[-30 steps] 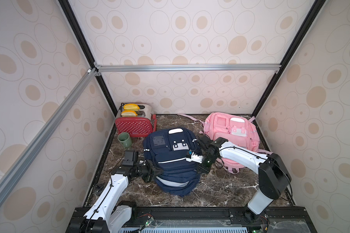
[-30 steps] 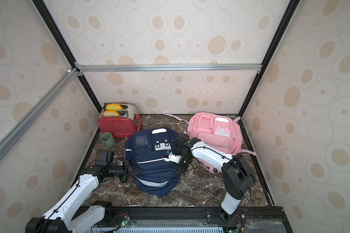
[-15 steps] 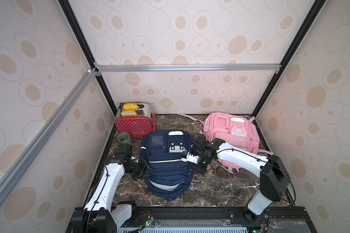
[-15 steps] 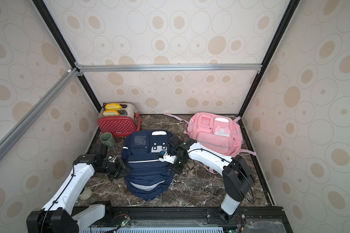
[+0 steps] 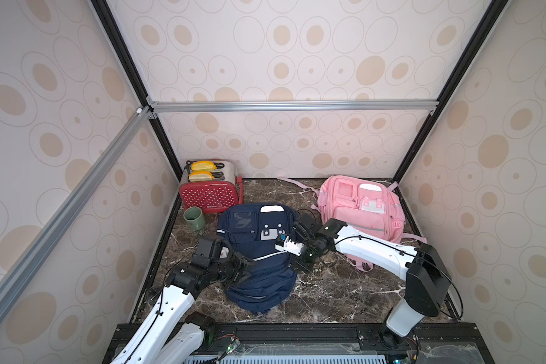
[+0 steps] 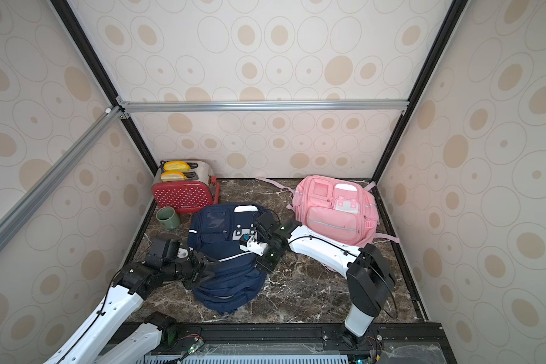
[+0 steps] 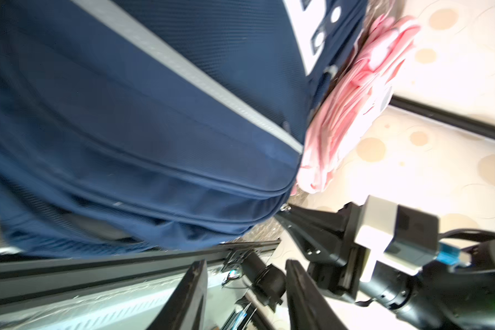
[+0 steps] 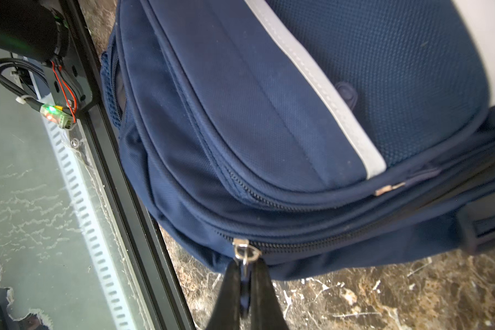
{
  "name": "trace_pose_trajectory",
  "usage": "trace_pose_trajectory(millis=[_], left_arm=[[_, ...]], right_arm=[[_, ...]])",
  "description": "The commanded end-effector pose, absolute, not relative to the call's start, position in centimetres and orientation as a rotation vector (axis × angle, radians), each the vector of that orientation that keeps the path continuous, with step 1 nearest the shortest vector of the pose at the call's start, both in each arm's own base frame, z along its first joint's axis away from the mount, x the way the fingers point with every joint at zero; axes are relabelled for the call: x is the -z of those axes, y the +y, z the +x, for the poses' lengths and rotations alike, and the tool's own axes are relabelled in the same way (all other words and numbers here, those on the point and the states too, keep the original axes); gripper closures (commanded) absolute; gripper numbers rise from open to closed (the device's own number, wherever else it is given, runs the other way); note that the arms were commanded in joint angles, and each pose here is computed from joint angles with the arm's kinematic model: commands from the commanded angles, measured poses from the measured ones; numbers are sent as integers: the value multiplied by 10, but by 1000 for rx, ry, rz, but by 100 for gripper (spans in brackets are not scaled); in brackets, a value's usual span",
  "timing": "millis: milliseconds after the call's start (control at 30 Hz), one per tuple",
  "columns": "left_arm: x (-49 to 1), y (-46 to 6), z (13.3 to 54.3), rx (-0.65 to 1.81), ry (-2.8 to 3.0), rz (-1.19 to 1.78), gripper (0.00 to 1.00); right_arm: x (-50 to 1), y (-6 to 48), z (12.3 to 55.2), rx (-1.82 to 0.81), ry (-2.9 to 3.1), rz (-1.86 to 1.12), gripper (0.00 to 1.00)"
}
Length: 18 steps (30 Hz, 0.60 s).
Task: Zip up the backpack
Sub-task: Zip the zipper on the backpack.
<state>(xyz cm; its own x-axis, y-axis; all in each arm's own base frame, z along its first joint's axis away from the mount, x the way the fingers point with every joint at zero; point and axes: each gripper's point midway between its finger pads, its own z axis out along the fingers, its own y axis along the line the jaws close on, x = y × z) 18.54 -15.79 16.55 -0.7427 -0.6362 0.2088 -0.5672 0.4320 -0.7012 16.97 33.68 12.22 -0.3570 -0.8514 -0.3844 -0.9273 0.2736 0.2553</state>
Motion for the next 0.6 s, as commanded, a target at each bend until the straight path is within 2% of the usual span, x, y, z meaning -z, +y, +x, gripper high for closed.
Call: trace_pose_trajectory(millis=[0,233,567], left_arm=[[-177,-173,206,1253,2508,-1116,53],[-172,-210,200,1339,2544,-1109,54],[-161,-210,177,1364,2535,-1235,51]], right_arm=[[-140,361,181,-692,2258,-1631,100],[-143,362,186,-660,2243,-1604,100],[-149,366,201,-588,2233,-1548,100]])
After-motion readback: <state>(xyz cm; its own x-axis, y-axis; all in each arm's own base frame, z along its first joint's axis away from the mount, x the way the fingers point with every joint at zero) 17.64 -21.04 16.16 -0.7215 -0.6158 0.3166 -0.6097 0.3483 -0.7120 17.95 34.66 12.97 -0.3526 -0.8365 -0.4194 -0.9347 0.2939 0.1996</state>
